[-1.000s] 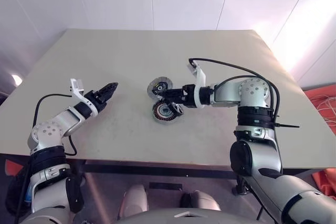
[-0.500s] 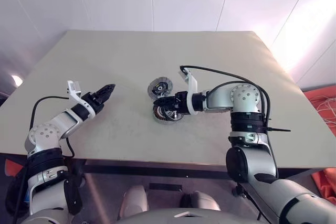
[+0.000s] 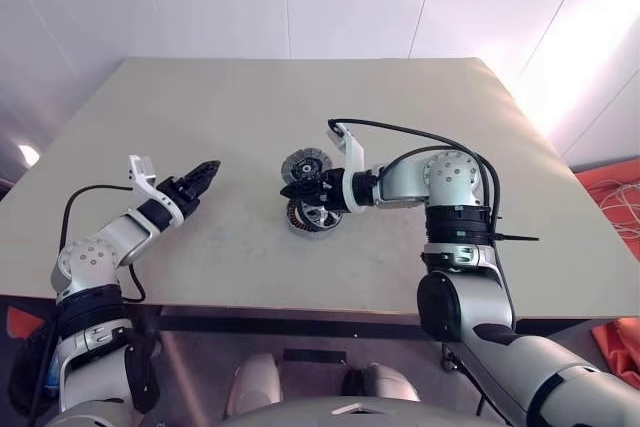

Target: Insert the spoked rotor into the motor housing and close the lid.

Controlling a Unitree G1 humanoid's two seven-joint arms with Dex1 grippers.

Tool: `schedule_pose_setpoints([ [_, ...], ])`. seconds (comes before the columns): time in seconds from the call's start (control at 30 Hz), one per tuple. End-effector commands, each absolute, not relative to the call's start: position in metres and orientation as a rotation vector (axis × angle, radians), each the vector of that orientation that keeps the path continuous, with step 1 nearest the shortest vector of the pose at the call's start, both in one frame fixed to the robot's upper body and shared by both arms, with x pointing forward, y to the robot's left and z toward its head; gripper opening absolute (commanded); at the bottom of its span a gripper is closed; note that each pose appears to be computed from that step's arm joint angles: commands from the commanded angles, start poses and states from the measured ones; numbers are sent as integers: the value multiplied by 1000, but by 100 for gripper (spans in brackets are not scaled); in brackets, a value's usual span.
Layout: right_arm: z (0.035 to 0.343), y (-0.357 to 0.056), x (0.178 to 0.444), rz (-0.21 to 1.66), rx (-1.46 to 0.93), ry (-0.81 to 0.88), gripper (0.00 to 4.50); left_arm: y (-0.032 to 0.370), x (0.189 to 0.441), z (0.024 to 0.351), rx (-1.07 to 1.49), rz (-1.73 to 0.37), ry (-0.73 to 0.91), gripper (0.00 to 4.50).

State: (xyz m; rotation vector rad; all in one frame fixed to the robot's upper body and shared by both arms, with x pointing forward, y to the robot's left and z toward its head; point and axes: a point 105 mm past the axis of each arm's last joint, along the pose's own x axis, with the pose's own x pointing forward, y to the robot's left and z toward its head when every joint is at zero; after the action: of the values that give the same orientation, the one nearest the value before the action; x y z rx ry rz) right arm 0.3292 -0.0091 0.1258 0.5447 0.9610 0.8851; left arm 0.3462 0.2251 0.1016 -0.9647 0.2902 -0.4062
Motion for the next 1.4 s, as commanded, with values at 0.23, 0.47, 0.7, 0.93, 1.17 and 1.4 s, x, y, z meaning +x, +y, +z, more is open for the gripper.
schedule_pose_setpoints([
  [0.23,145,5,331,957,533,917,304,231,345,118,-950,-408,216,269],
  [0.47,143,14,330,968,523,920,304,231,343,118,-949,-403,215,269],
  [0.7,137,18,331,964,512,934,304,231,342,118,-948,-402,216,269],
  [0.93,136,20,334,960,508,932,304,229,342,117,-952,-400,217,269],
  [1.17,136,25,335,964,497,928,304,228,341,116,-956,-397,217,269],
  [1.4,140,34,336,987,478,910,304,228,340,114,-961,-392,219,269],
])
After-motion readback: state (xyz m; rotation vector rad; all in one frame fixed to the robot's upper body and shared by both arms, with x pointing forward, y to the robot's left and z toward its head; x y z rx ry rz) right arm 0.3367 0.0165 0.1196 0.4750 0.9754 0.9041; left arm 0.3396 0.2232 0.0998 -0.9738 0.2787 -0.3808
